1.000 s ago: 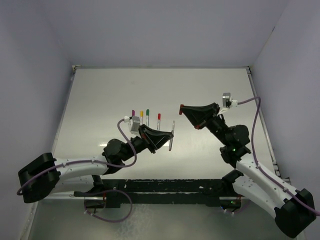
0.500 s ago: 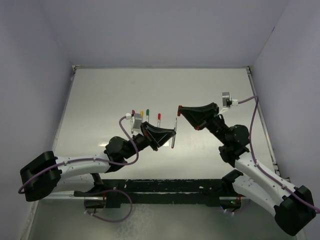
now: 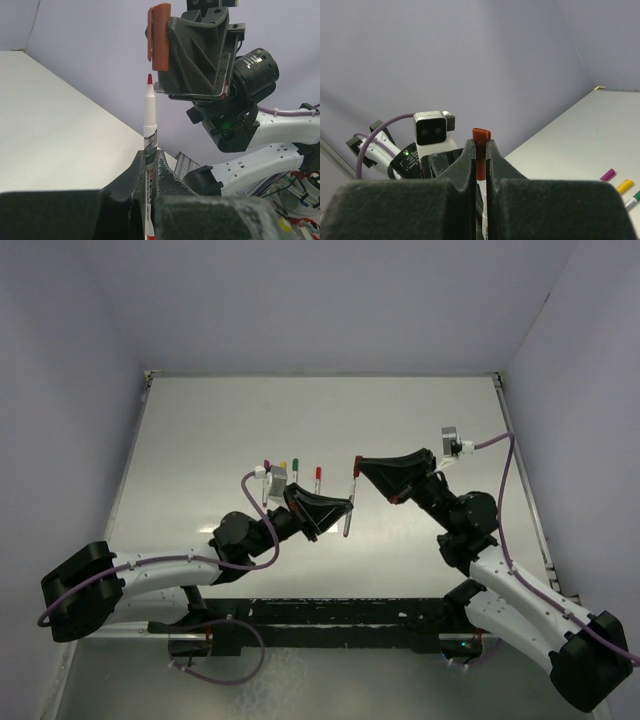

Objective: Insert the pens into the pen caps

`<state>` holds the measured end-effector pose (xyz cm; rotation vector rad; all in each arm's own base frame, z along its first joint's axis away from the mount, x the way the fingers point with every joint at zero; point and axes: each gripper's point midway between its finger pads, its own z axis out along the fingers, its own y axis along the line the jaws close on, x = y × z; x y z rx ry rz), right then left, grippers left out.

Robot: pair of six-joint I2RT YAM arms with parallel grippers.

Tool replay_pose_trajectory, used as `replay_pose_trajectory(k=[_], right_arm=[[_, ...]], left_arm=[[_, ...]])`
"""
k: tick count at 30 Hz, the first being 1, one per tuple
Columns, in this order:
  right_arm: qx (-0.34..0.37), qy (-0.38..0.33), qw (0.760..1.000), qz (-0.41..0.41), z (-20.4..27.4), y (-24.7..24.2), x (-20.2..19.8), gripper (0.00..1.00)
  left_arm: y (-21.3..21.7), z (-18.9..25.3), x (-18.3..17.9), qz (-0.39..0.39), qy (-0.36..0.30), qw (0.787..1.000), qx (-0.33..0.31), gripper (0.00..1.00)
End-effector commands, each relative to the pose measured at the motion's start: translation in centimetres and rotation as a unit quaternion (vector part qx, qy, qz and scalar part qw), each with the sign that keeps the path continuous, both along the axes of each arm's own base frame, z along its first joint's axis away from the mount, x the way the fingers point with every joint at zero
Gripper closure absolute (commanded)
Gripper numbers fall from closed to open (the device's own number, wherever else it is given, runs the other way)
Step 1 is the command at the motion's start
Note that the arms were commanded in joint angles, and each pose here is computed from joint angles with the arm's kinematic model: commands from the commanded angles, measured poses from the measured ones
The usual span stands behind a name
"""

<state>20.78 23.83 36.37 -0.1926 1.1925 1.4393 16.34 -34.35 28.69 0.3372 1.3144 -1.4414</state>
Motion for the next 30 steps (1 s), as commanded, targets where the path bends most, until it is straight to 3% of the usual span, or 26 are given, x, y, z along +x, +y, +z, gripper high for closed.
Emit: replay_pose_trajectory(k=[1, 30], right_arm=[[0.017, -0.032, 0.999, 0.006, 1.49, -0.42, -1.23, 1.0], [0.002, -0.047, 0.999, -0.016, 1.06, -0.64, -0.96, 1.0]], left_arm=[[0.17, 3.17, -0.27, -0.003, -0.021, 0.999, -0.039, 1.0], [-0.4, 2.69, -0.55, -0.019, -0.015, 0.999, -0.031, 1.0]])
